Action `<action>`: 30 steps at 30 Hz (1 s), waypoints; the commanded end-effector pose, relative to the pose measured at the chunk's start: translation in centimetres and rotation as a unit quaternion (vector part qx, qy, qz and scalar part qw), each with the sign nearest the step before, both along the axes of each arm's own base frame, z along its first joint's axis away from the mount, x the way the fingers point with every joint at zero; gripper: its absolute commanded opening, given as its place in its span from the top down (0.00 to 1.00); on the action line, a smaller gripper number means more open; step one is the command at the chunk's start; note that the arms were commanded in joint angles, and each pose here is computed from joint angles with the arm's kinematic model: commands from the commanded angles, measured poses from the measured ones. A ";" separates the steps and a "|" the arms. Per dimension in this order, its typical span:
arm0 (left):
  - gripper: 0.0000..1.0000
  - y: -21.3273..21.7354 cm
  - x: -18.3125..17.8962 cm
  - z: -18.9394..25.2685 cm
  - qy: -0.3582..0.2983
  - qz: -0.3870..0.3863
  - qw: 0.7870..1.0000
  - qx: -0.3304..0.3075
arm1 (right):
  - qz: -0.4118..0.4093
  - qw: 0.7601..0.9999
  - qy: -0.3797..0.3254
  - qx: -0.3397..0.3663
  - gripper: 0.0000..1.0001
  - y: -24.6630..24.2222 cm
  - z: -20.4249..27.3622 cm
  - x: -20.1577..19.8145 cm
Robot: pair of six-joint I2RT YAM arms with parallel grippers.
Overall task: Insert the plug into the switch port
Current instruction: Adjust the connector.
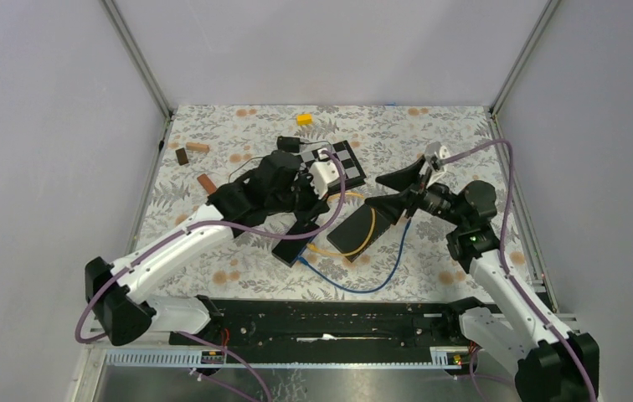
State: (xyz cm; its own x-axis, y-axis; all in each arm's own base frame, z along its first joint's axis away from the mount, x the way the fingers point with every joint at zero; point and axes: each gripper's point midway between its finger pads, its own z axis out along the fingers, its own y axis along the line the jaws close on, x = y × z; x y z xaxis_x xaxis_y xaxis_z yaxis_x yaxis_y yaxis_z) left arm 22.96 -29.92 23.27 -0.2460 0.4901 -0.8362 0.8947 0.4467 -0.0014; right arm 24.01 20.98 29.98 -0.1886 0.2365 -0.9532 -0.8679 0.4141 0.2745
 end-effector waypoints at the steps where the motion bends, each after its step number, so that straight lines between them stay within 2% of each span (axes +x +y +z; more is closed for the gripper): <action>1: 1.00 -0.2 -1.1 5.2 -0.070 -0.072 0.994 -0.030 | 0.117 0.990 -0.076 0.004 0.17 1.8 2.9 -3.3; 8: 1.00 -0.1 -2.5 4.9 -0.044 -0.125 0.991 0.005 | 0.206 0.970 -0.098 -0.085 0.19 6.7 1.4 -5.0; 15: 1.00 0.1 -3.1 5.2 -0.039 -0.134 0.990 0.003 | 0.186 0.971 -0.099 -0.112 0.34 7.6 0.1 -4.0; 18: 1.00 0.4 -3.4 5.3 -0.041 -0.138 0.989 0.005 | 0.173 0.970 -0.114 -0.124 0.34 7.4 -0.1 -3.4; 22: 1.00 0.4 -4.0 5.1 -0.029 -0.154 0.988 0.012 | 0.161 0.969 -0.132 -0.131 0.29 7.4 0.0 -2.8; 30: 1.00 0.3 -4.2 4.7 -0.015 -0.159 0.987 0.018 | 0.202 0.964 -0.116 -0.128 0.41 8.2 -0.5 -3.1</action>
State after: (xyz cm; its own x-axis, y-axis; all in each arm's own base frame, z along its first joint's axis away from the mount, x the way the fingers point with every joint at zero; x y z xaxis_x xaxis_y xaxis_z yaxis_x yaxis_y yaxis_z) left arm 18.72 -28.76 25.92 -0.0976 0.6095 -0.7867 0.9835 0.1800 0.0174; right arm 21.06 28.56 27.88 -0.0393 -0.0806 -0.9960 -0.9934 0.1107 0.0302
